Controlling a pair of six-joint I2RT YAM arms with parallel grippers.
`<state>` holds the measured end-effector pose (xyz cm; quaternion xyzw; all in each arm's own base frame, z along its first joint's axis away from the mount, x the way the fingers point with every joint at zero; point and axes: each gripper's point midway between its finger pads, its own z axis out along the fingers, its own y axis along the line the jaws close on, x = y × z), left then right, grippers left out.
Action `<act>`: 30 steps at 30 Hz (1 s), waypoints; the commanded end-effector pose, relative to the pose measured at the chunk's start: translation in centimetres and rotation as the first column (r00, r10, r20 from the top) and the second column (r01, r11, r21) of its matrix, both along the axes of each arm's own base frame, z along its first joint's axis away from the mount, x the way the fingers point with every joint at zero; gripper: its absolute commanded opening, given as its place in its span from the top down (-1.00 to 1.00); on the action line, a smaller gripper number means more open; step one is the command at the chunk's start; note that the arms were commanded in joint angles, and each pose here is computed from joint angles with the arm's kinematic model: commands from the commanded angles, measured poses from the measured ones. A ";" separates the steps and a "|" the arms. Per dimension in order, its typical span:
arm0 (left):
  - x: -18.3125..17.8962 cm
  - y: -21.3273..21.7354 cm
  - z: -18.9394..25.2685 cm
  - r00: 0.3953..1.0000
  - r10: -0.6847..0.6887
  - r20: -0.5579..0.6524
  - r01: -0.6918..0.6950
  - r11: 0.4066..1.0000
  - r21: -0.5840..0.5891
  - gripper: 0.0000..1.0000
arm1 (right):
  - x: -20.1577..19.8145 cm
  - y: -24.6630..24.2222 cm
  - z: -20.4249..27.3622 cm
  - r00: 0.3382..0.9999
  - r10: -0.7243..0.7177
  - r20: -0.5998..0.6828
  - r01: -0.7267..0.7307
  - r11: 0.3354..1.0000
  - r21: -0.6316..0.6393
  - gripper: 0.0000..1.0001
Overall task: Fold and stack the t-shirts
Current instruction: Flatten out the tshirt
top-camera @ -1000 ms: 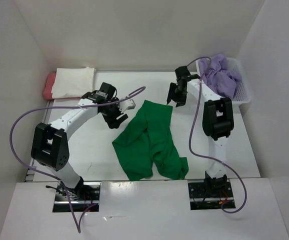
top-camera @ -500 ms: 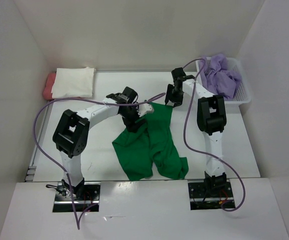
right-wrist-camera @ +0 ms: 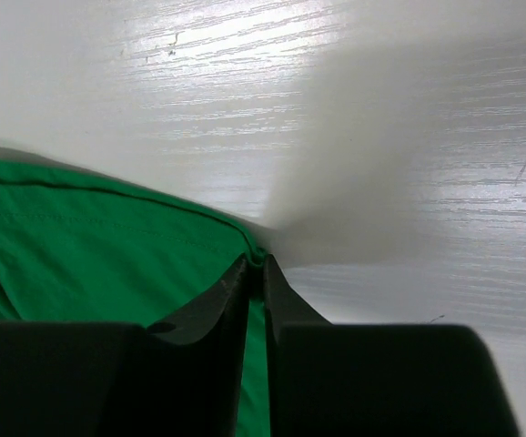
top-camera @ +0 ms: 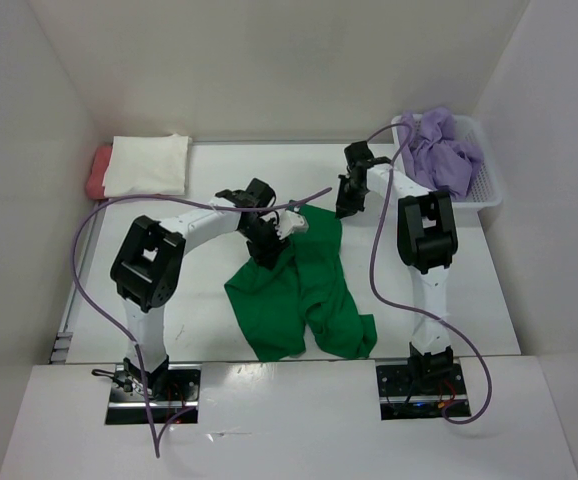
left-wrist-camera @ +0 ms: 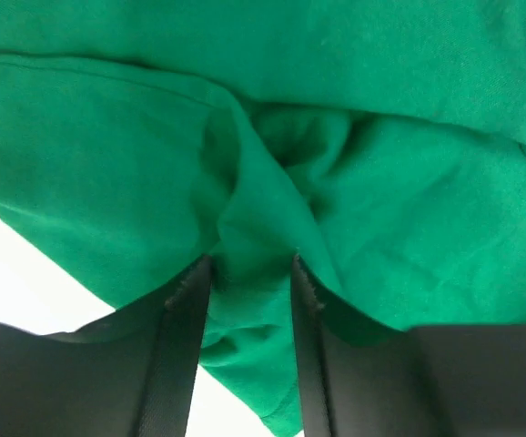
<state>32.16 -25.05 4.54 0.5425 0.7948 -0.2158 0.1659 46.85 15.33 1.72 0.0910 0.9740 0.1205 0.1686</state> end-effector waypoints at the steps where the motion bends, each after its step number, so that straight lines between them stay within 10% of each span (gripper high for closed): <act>1: -1.7 0.0 -1.1 0.997 -0.032 -0.077 0.031 0.999 -0.011 0.11 | -1.7 -0.1 -1.1 0.999 0.023 -0.047 -0.024 0.999 -0.021 0.74; 8: -1.3 0.1 -1.0 0.997 0.000 -0.074 0.001 1.000 0.005 0.97 | -1.3 -0.2 0.9 1.000 0.022 -0.004 -0.022 1.000 0.006 1.00; 16: 6.8 5.7 8.3 0.948 0.201 0.247 -0.214 0.976 0.026 1.00 | 1.8 -0.6 11.8 0.979 0.008 0.205 -0.032 0.993 0.115 1.00; 22: 15.7 17.8 24.8 0.638 0.526 0.562 -0.537 0.828 -0.164 1.00 | 3.8 -4.1 26.9 0.870 -0.074 0.488 -0.007 0.987 0.162 1.00; 30: 16.1 27.3 38.3 0.318 0.560 0.765 -0.631 0.727 -0.270 1.00 | 0.5 -8.3 43.6 0.640 -0.118 0.759 0.017 0.990 0.139 1.00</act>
